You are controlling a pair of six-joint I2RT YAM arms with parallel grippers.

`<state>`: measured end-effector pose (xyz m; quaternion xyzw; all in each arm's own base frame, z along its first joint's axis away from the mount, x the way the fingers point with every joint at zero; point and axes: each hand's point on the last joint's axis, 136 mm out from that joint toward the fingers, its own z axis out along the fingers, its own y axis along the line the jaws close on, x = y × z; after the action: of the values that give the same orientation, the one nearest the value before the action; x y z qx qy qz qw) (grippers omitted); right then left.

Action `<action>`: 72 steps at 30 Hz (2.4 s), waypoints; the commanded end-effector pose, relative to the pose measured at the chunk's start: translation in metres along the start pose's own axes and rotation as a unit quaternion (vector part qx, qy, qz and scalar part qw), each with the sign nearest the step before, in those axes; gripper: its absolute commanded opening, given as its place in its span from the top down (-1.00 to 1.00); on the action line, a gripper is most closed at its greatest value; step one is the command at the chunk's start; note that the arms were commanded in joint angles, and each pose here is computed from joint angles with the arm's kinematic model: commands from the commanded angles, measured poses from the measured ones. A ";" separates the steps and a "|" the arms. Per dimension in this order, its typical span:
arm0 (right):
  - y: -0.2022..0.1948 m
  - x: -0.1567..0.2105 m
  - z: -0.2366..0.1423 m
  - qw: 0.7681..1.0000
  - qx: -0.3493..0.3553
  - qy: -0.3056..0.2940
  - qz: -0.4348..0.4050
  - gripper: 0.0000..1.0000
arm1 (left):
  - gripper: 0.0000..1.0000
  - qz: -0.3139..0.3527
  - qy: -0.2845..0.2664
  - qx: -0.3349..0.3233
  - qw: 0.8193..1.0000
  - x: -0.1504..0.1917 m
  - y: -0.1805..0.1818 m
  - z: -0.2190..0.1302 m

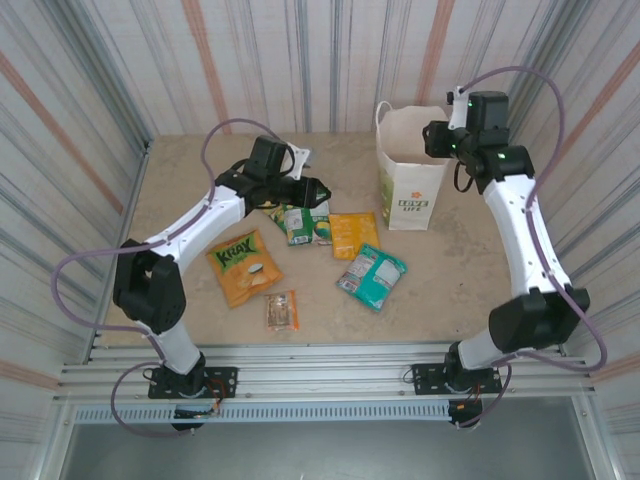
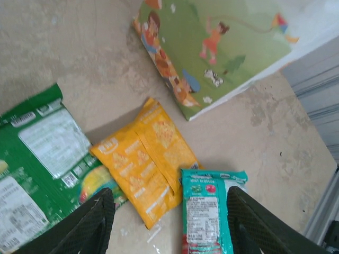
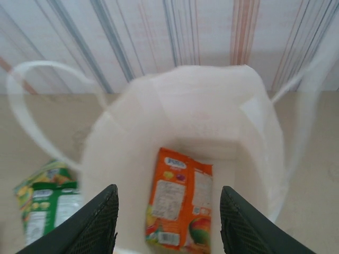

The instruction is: Place the snacks into the paper bag

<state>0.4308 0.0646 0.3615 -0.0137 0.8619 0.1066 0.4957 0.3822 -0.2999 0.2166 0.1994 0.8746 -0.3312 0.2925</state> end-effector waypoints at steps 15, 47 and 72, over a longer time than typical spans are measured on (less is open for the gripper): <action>0.029 0.228 -0.043 0.941 -0.086 0.221 0.240 -0.15 | -0.03 -0.071 0.112 0.076 0.988 0.112 -0.045 0.066; 0.042 0.381 0.007 0.872 -0.152 0.303 0.352 -0.30 | 0.37 -0.101 0.217 0.036 0.970 0.207 -0.012 0.127; 0.073 0.346 0.015 0.904 -0.213 0.237 0.286 0.51 | 0.32 -0.107 0.189 0.030 0.976 0.191 -0.017 0.116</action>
<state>0.2603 0.1693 0.0593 0.1204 0.8732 0.4322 0.1905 0.2794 -0.3726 0.0327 0.1829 0.9092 -0.3648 0.0824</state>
